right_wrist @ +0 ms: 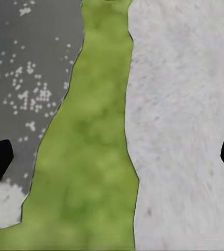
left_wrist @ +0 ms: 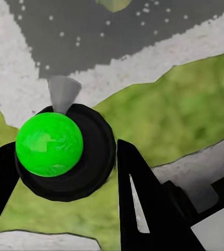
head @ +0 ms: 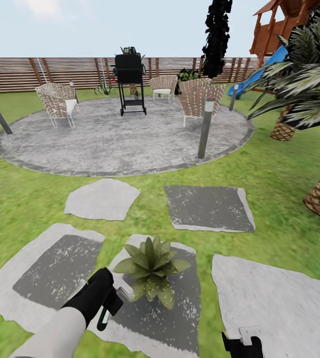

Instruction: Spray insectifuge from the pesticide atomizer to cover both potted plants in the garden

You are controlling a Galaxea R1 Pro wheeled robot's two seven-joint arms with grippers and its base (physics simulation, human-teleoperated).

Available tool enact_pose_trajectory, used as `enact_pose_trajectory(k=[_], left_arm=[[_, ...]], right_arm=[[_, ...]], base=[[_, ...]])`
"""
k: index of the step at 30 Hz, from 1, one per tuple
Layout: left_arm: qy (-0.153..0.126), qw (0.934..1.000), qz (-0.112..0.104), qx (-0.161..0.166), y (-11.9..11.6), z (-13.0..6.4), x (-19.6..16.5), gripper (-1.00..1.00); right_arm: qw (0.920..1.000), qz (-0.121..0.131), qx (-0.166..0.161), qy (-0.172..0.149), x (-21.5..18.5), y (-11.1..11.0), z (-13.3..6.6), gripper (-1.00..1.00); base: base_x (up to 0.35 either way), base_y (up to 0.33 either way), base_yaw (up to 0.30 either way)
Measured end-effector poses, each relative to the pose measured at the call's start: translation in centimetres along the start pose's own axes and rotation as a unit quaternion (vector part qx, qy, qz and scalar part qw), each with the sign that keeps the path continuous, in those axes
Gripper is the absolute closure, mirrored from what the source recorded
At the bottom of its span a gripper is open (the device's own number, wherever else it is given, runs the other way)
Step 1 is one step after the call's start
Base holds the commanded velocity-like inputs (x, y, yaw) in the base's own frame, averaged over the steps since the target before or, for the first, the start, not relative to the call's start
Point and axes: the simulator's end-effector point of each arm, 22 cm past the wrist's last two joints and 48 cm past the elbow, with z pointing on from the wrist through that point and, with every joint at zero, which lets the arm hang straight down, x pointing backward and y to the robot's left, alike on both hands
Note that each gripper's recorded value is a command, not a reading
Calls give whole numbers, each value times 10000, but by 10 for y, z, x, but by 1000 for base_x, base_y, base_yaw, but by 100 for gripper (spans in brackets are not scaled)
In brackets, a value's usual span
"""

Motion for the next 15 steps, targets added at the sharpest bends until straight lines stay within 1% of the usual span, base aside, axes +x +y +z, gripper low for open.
enact_pose_trajectory(k=[4,6,10,12,15], left_arm=[[-5,10000,17,3,-1,0,-1,100],[-5,10000,24,5,-2,0,-1,100],[-6,10000,32,3,-2,0,-2,100],[-5,10000,34,3,-2,0,-2,100],[-6,10000,36,3,-2,0,-2,100]], right_arm=[[10000,1,0,0,0,0,0,-100],[10000,-1,-1,1,0,0,0,-100],[10000,-2,0,0,0,0,0,-100],[10000,-1,1,0,0,0,0,-100],[10000,0,-1,1,0,0,0,-100]], base=[[71,301,-21],[29,303,-205],[6,290,-274],[1,160,-117],[0,45,-31]])
